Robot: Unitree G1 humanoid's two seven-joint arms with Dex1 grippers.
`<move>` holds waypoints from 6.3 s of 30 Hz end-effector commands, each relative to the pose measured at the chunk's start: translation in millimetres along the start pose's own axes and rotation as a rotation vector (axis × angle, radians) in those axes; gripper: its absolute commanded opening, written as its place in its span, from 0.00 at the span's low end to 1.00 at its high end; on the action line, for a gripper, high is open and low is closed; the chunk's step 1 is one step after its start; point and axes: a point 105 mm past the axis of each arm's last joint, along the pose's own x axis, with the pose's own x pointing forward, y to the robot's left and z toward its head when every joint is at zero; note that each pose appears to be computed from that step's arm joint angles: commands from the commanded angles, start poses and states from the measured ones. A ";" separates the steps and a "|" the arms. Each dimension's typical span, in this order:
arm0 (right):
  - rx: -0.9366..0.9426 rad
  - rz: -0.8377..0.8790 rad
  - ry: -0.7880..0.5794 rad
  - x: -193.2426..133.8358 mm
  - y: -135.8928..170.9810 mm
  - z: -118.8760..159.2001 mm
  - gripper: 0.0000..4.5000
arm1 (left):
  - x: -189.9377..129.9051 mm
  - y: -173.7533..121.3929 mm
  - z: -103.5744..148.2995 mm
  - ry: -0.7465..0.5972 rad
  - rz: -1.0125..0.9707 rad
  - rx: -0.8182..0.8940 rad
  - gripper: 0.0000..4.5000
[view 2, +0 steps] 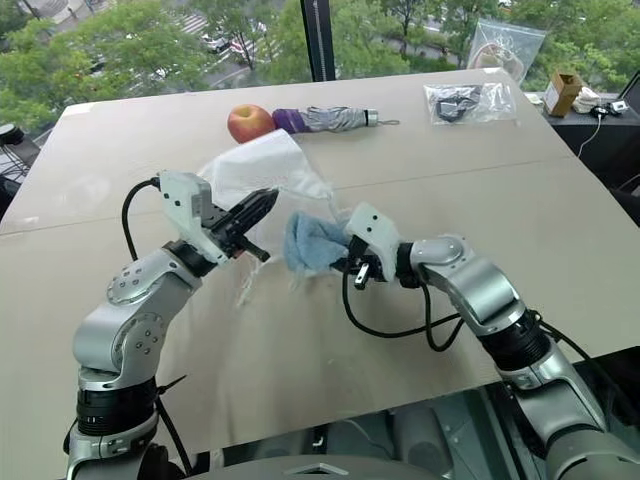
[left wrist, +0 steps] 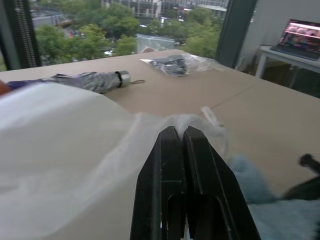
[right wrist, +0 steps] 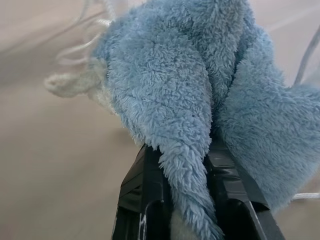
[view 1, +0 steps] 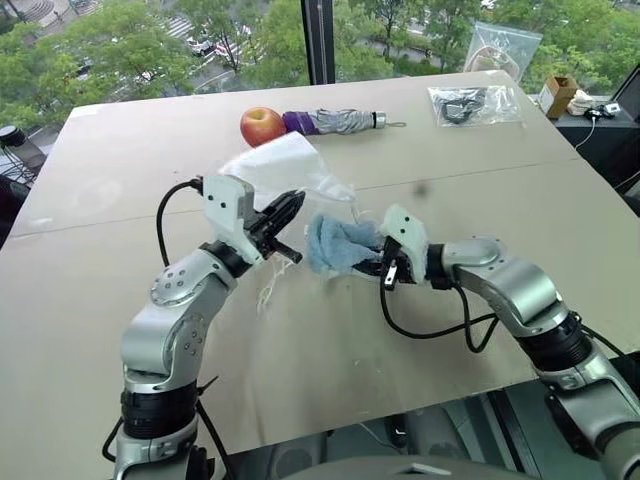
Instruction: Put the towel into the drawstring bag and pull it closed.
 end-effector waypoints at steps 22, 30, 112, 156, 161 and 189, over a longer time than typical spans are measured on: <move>0.952 -0.167 -0.215 22.6 -16.1 16.4 0.85 | 9.9 0.3 -13.4 0.008 0.031 -0.140 0.00; 0.682 -0.223 -0.125 -21.4 -25.9 -15.9 0.85 | 12.6 13.5 -21.2 0.025 0.045 -0.076 0.00; -0.205 -0.191 0.044 -53.9 -39.2 -31.3 0.62 | 23.4 0.2 -43.3 0.101 -0.077 0.036 0.00; -0.083 -0.470 -0.267 53.9 -56.3 29.8 0.64 | 29.7 -0.4 -43.3 0.105 -0.124 0.048 0.00; -0.020 -0.234 -0.317 42.9 -26.3 28.8 0.64 | 26.6 5.3 -41.7 0.097 -0.093 0.051 0.00; -0.032 -0.398 -0.151 4.9 -69.4 -34.4 0.64 | 29.7 6.3 -39.9 0.116 -0.117 0.059 0.00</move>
